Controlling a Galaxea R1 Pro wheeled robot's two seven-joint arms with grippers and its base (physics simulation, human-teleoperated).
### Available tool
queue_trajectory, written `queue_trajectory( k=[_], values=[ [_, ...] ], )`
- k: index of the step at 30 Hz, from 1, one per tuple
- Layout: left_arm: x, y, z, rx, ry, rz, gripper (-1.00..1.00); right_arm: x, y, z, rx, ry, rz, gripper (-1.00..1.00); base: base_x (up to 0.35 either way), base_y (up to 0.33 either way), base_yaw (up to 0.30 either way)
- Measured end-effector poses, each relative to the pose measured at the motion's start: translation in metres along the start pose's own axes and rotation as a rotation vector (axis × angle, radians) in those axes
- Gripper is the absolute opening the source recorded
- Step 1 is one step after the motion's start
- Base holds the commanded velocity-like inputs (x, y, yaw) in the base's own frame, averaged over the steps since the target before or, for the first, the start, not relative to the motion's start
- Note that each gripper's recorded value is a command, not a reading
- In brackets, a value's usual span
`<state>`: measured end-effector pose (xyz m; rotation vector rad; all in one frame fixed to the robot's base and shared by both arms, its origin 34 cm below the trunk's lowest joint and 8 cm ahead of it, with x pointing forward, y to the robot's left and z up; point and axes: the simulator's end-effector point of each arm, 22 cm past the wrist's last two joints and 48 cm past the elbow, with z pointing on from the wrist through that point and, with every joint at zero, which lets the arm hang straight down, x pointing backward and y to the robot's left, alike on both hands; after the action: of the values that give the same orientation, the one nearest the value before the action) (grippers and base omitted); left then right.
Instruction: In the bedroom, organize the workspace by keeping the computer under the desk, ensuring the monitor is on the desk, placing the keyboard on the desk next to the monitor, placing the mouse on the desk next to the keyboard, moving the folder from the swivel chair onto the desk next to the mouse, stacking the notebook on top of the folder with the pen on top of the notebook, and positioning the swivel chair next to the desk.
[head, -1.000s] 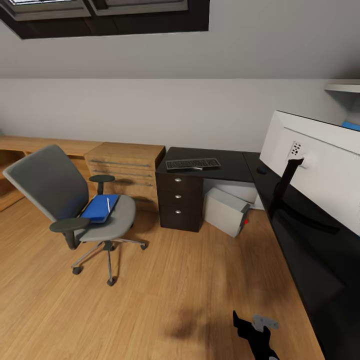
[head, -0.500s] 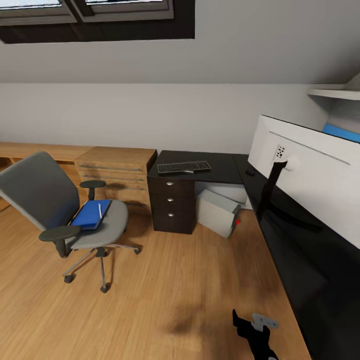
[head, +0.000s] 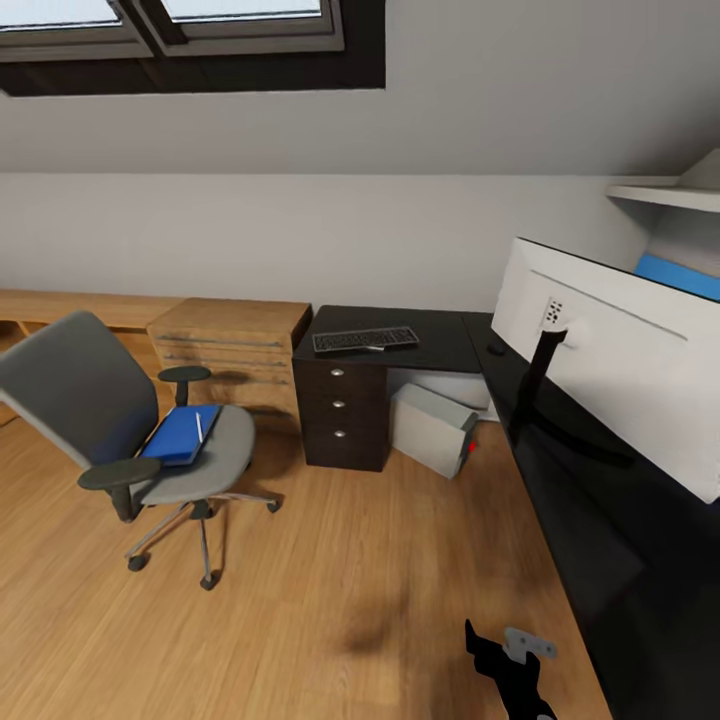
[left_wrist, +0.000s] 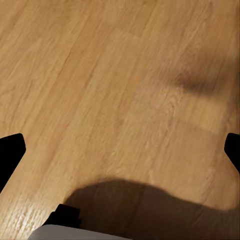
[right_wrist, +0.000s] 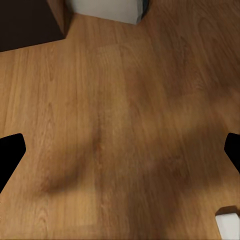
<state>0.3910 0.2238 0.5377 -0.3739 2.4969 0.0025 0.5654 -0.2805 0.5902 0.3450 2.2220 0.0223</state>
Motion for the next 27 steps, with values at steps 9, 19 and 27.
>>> queue_trajectory(
  k=[9, 19, 27],
  values=[
    [-0.028, -0.010, -0.007, 0.016, -0.038, -0.009, 1.00, -0.007, 0.004, -0.009, -0.012, 0.007, -0.015, 1.00, 0.000, 0.000, 0.000],
    [-0.048, -0.036, -0.015, 0.063, 0.024, -0.015, 1.00, -0.015, 0.016, -0.020, -0.057, 0.015, -0.081, 1.00, 0.000, 0.000, 0.000],
    [-0.053, -0.007, -0.025, 0.021, -0.041, -0.007, 1.00, -0.016, 0.042, -0.029, -0.090, 0.021, -0.073, 1.00, 0.000, 0.000, 0.000]
  ],
)
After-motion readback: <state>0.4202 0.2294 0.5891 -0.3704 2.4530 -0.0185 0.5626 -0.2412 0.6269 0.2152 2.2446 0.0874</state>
